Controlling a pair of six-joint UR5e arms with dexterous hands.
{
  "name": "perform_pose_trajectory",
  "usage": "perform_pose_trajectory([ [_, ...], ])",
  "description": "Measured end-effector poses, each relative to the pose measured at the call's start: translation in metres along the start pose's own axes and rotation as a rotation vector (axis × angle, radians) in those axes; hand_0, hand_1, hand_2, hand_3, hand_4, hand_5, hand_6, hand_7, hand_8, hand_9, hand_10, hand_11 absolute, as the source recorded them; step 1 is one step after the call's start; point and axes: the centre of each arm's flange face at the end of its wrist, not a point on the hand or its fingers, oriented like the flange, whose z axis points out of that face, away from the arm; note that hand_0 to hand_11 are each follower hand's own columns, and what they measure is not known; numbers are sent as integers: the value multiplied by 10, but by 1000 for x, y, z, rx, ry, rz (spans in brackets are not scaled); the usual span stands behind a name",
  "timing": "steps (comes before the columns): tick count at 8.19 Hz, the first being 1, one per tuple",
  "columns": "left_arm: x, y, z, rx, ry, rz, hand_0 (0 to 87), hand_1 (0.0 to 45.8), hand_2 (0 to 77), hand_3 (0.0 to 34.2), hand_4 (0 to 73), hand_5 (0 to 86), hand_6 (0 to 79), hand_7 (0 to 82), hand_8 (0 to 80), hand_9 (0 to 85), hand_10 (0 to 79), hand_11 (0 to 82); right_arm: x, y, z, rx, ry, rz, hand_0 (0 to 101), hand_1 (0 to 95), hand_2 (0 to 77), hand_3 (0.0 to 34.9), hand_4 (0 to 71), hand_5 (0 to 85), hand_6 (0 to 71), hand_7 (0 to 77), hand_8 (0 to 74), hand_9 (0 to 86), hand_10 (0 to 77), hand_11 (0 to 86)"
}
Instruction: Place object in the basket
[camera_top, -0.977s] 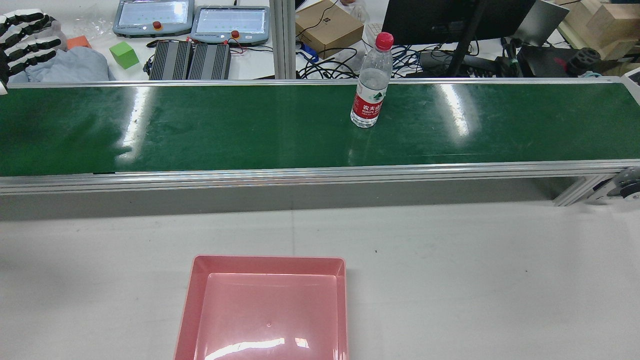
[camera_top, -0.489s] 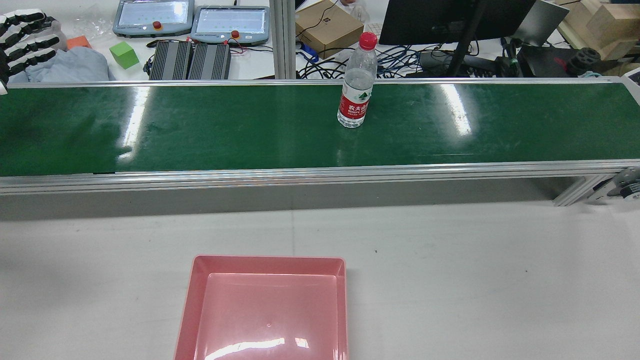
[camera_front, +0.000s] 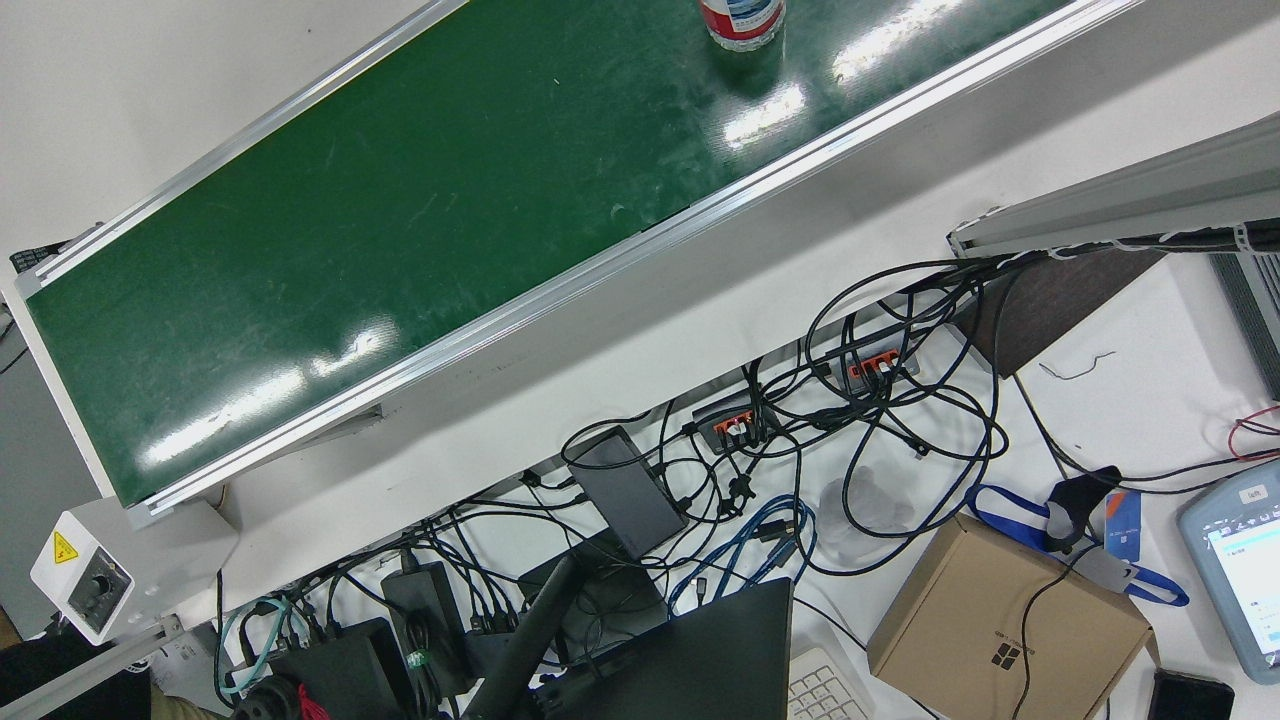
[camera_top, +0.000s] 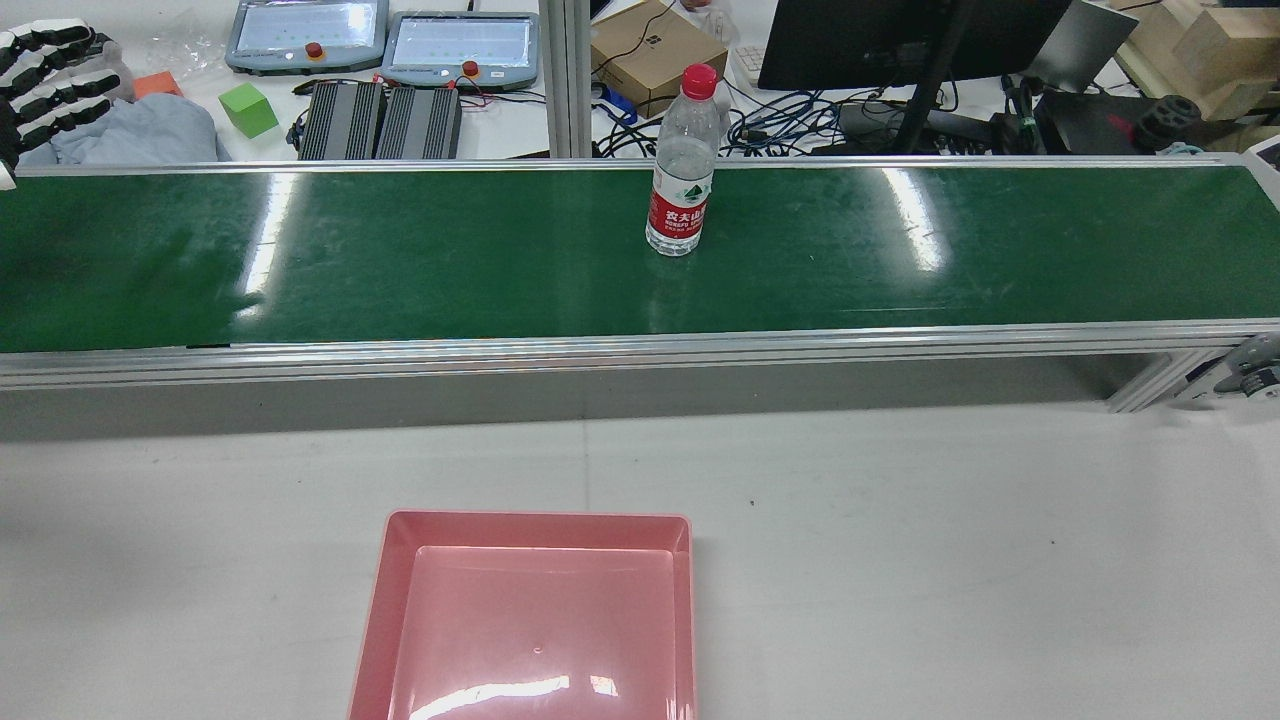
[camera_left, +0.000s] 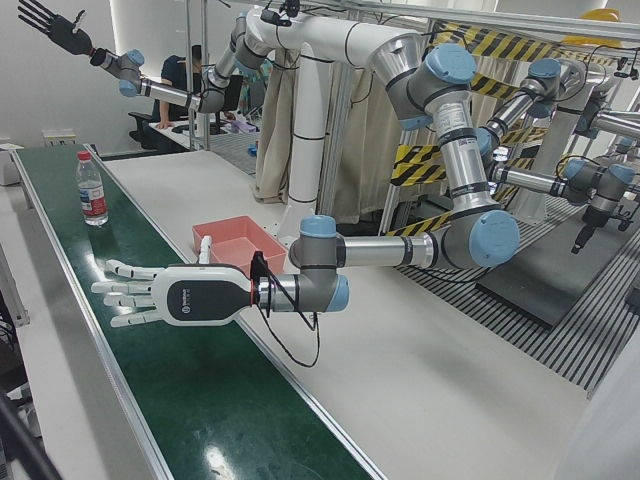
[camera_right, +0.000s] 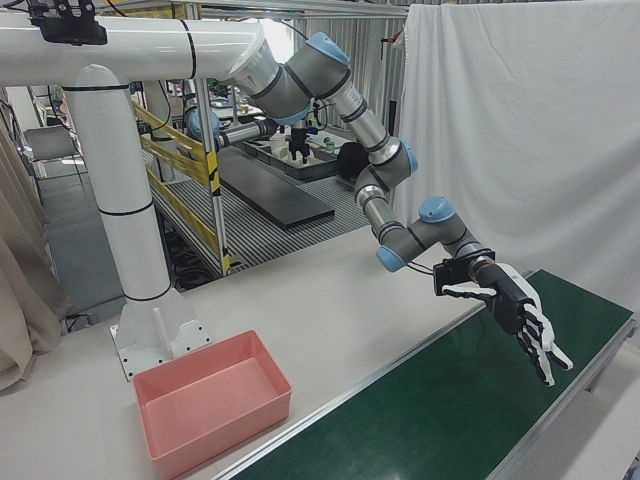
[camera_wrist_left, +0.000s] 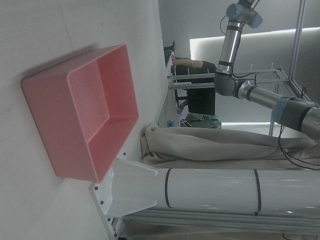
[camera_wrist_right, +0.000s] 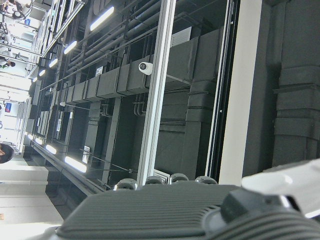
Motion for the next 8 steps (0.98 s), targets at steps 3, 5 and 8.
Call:
perform_pose_trajectory([
  [3, 1, 0, 0, 0, 1, 1, 540, 54, 5, 109, 5, 245, 38, 16, 98, 104, 27, 65, 0, 0, 0, 1, 0, 0, 3, 0, 5, 1, 5, 0, 0, 5, 0, 0, 0, 0],
  [5, 0, 1, 0, 0, -1, -1, 546, 54, 11, 109, 5, 245, 55, 33, 120, 125, 44, 82, 0, 0, 0, 0, 0, 0, 3, 0, 5, 2, 5, 0, 0, 5, 0, 0, 0, 0],
  [8, -4, 9, 7, -5, -7, -7, 546, 54, 5, 95, 5, 251, 55, 33, 120, 120, 49, 87, 0, 0, 0, 1, 0, 0, 3, 0, 5, 1, 5, 0, 0, 5, 0, 0, 0, 0],
])
